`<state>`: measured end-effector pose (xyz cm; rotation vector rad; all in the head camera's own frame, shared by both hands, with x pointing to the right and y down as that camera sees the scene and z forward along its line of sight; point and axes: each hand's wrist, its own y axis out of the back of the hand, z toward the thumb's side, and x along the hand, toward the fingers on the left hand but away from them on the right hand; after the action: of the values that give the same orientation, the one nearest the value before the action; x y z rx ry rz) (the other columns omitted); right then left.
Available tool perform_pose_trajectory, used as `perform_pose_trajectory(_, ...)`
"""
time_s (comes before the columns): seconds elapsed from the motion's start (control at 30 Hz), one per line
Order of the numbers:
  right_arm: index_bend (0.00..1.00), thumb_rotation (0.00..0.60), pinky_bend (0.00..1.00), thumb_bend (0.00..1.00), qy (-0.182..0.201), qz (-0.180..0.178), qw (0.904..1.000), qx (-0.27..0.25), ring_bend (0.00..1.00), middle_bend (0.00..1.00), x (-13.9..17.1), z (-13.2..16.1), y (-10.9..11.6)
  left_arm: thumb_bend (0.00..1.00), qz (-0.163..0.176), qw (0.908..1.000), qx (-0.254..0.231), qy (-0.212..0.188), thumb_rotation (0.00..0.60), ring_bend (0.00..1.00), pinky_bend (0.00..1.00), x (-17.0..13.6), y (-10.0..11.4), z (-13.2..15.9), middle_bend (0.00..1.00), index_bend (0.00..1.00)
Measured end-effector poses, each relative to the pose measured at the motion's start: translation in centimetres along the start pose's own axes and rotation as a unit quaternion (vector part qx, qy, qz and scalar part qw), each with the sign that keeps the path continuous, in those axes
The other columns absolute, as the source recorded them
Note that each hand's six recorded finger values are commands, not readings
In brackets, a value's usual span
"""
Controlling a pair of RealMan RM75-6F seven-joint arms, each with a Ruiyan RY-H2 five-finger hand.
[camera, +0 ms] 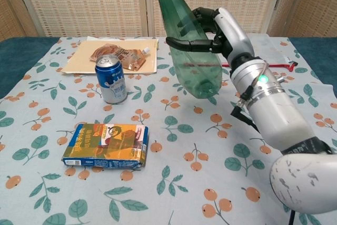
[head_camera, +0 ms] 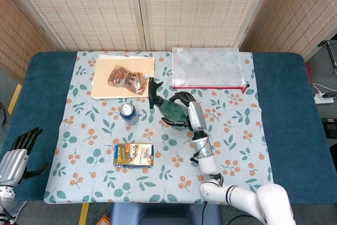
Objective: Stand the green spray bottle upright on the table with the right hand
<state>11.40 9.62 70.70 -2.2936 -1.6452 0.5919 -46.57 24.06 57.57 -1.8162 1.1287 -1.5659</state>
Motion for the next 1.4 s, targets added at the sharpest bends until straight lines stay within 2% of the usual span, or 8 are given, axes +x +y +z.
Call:
perform_pose_trajectory(0.1, 0.66, 0.6, 0.23, 0.0, 0.017, 0.018, 0.9996, -0.012, 0.26, 0.54, 1.1, -0.9, 0.3, 0.23, 0.001, 1.0, 0.003, 0.002, 0.6, 0.0, 0.0, 0.1, 0.0, 0.0, 0.0, 0.0)
perform_pose_trajectory(0.23, 0.68, 0.6, 0.31, 0.0, 0.024, 0.028, 0.9988, -0.033, 0.36, 0.56, 1.9, -1.5, 0.7, 0.23, 0.005, 1.0, 0.006, 0.006, 0.6, 0.0, 0.0, 0.1, 0.0, 0.0, 0.0, 0.0)
perform_pose_trajectory(0.4, 0.68, 0.6, 0.33, 0.01, 0.028, 0.03, 0.9961, -0.078, 0.37, 0.56, 2.5, -1.7, 1.2, 0.23, 0.008, 0.9998, 0.014, 0.008, 0.6, 0.0, 0.0, 0.1, 0.0, -0.1, 0.0, 0.0)
perform_pose_trajectory(0.6, 0.69, 0.6, 0.34, 0.02, 0.001, 0.032, 0.9927, -0.117, 0.38, 0.57, 2.5, -3.0, 1.6, 0.23, 0.009, 0.9996, 0.025, 0.014, 0.6, 0.0, 0.0, 0.1, -0.1, -0.1, 0.0, 0.0)
perform_pose_trajectory(0.8, 0.69, 0.6, 0.34, 0.02, -0.037, 0.054, 0.9903, -0.122, 0.38, 0.57, 1.9, -4.6, 1.5, 0.23, 0.006, 0.9993, 0.032, 0.018, 0.6, 0.0, 0.0, 0.2, -0.2, -0.1, 0.0, 0.0)
perform_pose_trajectory(1.03, 0.7, 0.6, 0.34, 0.02, -0.016, 0.075, 0.9896, -0.122, 0.38, 0.57, 0.6, -3.5, 1.3, 0.23, 0.005, 0.999, 0.038, 0.022, 0.6, 0.0, 0.0, 0.4, -0.3, 0.1, 0.0, 0.0)
perform_pose_trajectory(1.4, 0.71, 0.6, 0.35, 0.02, -0.041, 0.075, 0.9893, -0.118, 0.38, 0.58, 1.3, -5.6, 1.3, 0.23, 0.008, 0.9988, 0.041, 0.026, 0.6, 0.0, 0.0, 0.5, -0.3, 0.1, 0.0, 0.0)
